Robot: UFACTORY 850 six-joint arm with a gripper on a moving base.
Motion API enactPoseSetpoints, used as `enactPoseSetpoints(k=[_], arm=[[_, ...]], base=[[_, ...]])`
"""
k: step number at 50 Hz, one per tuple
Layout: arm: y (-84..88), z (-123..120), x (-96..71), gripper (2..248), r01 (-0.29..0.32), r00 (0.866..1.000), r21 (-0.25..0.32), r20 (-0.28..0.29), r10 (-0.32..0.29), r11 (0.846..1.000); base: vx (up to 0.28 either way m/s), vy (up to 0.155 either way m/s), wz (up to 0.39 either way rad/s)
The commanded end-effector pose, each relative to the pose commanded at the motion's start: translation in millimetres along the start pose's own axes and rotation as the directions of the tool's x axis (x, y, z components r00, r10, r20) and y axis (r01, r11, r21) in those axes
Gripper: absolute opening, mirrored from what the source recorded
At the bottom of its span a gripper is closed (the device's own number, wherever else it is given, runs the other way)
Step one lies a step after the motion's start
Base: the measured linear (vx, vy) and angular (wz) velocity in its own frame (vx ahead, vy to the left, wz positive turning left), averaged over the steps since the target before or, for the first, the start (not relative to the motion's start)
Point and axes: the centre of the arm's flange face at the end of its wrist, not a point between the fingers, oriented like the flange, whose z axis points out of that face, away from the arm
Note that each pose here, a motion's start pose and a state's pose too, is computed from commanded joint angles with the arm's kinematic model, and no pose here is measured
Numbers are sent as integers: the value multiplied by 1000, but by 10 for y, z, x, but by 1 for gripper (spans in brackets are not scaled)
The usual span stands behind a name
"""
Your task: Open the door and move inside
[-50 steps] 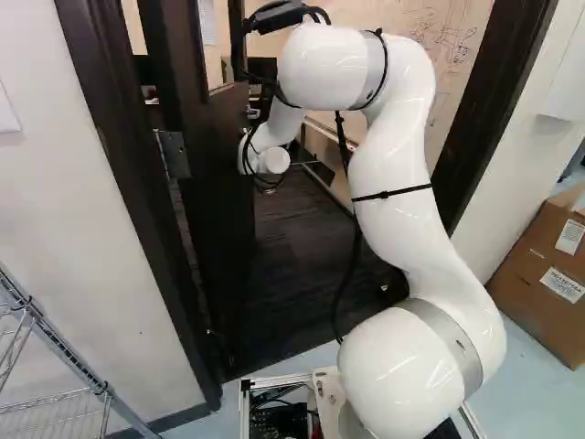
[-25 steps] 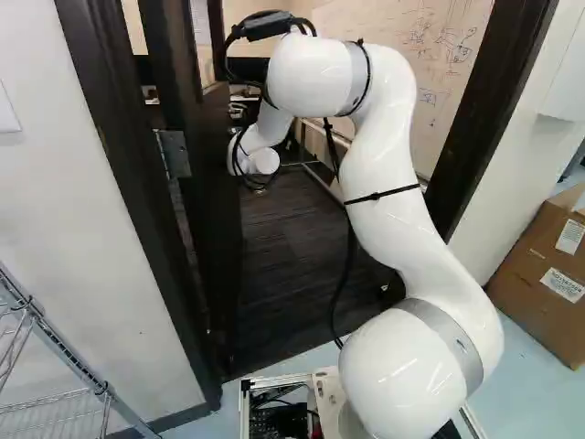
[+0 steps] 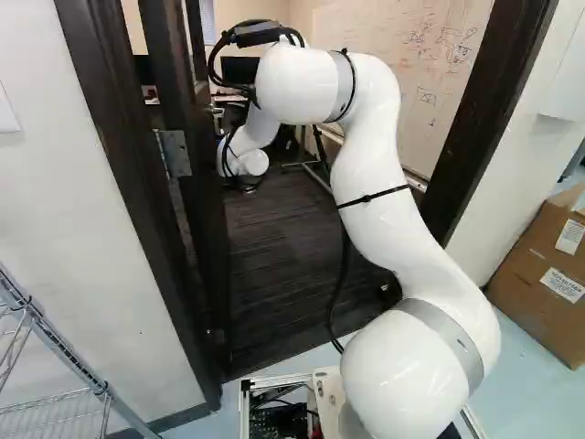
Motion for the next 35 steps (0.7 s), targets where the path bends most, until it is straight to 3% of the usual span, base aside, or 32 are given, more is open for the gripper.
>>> enactPoseSetpoints(k=[35], arm=[[-459, 188, 7, 247, 52, 998, 76, -22, -51, 996]], base=[[0, 0, 0]])
